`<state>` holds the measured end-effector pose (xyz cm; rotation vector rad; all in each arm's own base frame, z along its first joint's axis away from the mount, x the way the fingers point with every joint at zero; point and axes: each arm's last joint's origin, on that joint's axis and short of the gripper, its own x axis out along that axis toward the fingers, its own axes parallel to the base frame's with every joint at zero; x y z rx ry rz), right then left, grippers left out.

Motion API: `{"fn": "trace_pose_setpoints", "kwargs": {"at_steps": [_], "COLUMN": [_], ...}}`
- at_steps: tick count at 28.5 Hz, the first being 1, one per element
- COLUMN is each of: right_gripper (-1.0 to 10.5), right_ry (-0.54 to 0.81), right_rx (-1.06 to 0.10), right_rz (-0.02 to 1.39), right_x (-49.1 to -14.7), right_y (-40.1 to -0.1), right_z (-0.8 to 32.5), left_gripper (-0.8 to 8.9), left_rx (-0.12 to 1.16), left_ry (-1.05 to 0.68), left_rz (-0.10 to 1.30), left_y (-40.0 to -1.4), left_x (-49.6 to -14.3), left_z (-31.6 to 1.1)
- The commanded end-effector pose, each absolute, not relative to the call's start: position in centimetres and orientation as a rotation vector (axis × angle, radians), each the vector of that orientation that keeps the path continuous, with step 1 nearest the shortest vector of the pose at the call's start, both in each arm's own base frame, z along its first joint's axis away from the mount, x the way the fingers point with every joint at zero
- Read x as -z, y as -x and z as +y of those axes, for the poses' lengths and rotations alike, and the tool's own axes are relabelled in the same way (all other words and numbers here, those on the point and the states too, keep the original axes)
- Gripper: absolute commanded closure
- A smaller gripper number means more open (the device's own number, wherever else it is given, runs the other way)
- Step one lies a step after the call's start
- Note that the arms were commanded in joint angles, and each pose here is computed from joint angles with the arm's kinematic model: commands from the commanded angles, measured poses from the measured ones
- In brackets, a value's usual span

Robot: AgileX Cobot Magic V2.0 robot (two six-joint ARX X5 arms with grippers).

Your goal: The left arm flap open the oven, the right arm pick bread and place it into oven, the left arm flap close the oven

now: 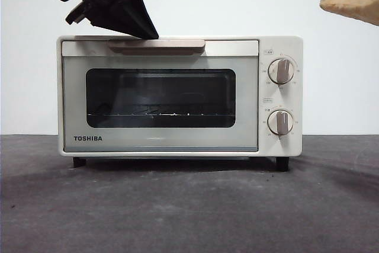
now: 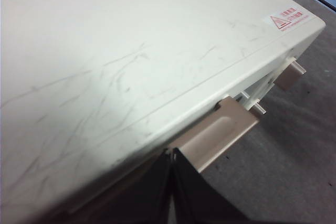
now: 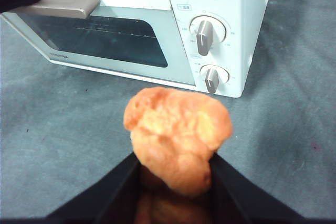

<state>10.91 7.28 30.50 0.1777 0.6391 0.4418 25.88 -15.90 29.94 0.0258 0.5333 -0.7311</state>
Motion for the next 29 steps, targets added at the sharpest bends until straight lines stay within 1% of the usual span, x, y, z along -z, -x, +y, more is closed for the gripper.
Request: {"fn": "trace_pose_setpoints", "kwargs": {"at_steps": [1,11,16,29], "right_gripper": [7.9,7.9,7.9,7.9], "right_ry": [-0.191,-0.187,-0.184,-0.185], "right_rx": [-0.449,-0.45,-0.451,-0.451], "right_rz": [0.621,0.623,0.622,0.622], "right_x": [-31.1,-31.1,-31.1,-31.1], "right_y": [-10.9,-10.9,-10.9,-10.9], "right_z": [7.4,7.4,7.4,7.4], "left_gripper": [7.98,7.98,7.98,7.98], "left_rx": [0.738,0.752,0.755,0.757], "left_ry": [-0.052,-0.066,-0.075,-0.086], "left_rz": [0.549,0.592,0.632,0.683], "left_y": [-26.5,-26.3,-26.0,-25.6], "left_x": [-29.4,-28.8,-28.4,-28.1], "left_z": [-16.6,-17.1,-17.2,-17.3]}}
